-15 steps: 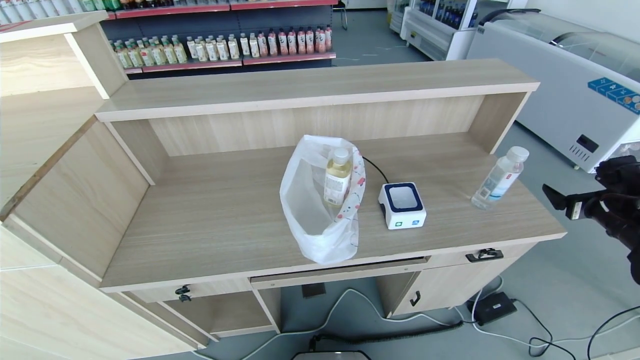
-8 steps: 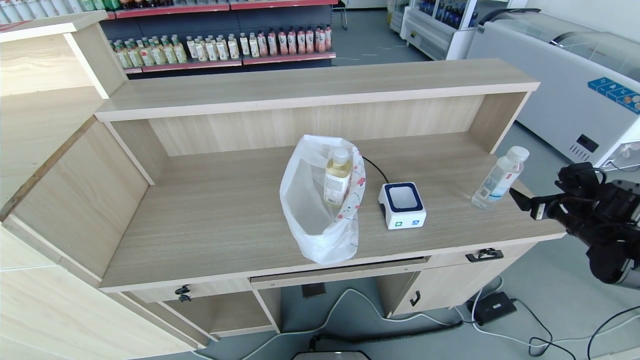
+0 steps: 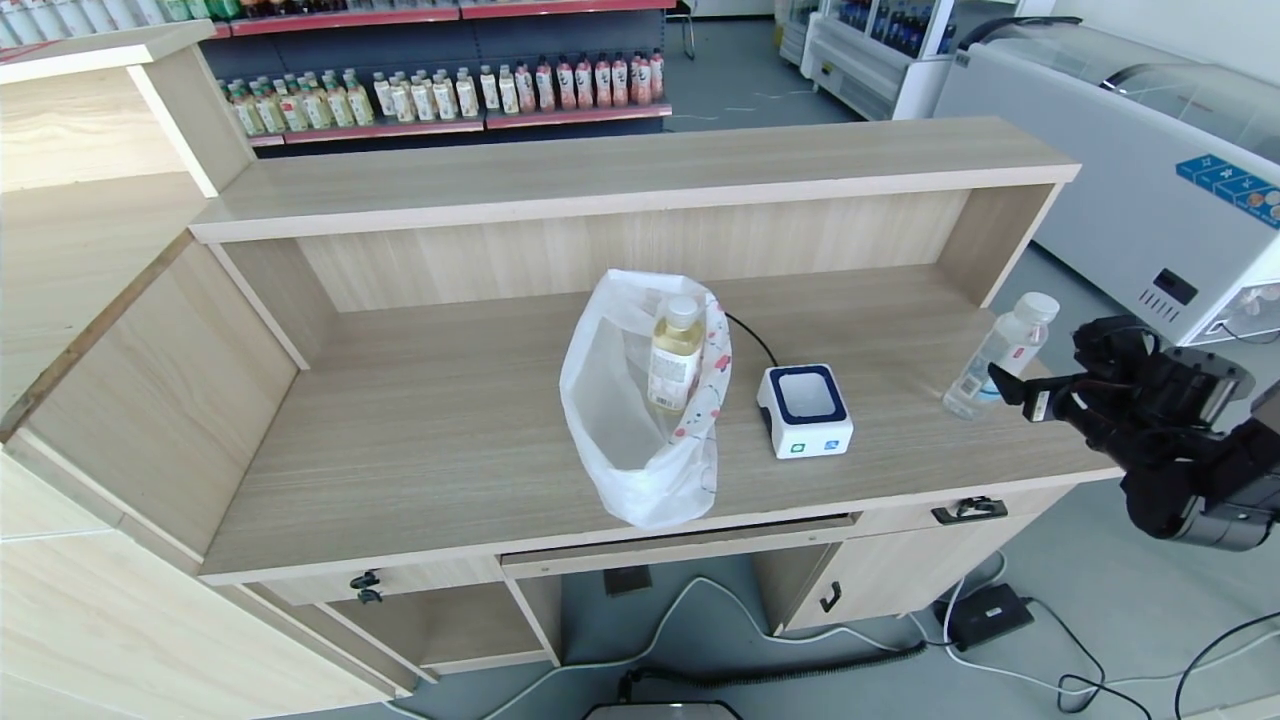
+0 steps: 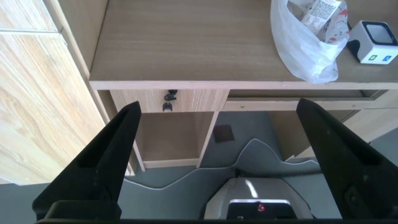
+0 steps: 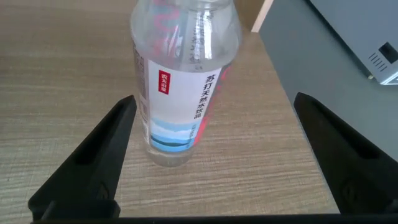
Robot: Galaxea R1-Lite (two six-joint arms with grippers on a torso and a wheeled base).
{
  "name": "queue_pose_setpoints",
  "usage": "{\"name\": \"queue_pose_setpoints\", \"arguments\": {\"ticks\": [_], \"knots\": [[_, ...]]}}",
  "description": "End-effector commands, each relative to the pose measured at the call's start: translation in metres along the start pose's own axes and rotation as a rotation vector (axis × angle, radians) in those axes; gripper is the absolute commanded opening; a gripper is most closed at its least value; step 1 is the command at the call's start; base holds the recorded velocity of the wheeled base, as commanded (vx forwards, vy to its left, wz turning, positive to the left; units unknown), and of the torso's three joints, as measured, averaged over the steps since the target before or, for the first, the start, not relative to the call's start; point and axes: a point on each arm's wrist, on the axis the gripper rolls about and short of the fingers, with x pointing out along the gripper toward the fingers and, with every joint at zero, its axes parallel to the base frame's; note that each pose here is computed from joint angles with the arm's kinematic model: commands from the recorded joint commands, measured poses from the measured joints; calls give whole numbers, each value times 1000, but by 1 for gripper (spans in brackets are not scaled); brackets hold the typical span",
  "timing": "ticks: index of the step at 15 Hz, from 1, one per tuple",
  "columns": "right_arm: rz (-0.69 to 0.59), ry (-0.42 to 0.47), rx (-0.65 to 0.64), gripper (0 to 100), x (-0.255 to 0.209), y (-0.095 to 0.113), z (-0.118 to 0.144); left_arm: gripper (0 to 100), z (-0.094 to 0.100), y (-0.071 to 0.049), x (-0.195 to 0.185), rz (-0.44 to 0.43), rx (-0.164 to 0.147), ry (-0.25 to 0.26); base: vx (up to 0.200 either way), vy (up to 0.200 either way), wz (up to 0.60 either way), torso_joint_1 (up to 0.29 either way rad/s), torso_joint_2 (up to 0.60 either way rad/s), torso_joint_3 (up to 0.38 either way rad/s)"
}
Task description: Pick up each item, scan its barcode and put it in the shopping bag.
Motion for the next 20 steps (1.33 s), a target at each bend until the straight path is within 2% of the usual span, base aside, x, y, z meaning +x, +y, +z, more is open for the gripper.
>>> {"name": "queue_pose_setpoints", "arguments": {"ticks": [1, 7, 20], "knots": [[15, 1, 1, 100, 10, 6, -4, 100, 0, 0, 0, 0, 0, 1, 0, 0, 0, 0, 0, 0], [53, -21, 1, 100, 36, 20, 1, 100, 0, 0, 0, 0, 0, 1, 0, 0, 0, 0, 0, 0], [52, -13, 0, 100, 49, 14, -7, 100, 0, 0, 0, 0, 0, 1, 0, 0, 0, 0, 0, 0]]}}
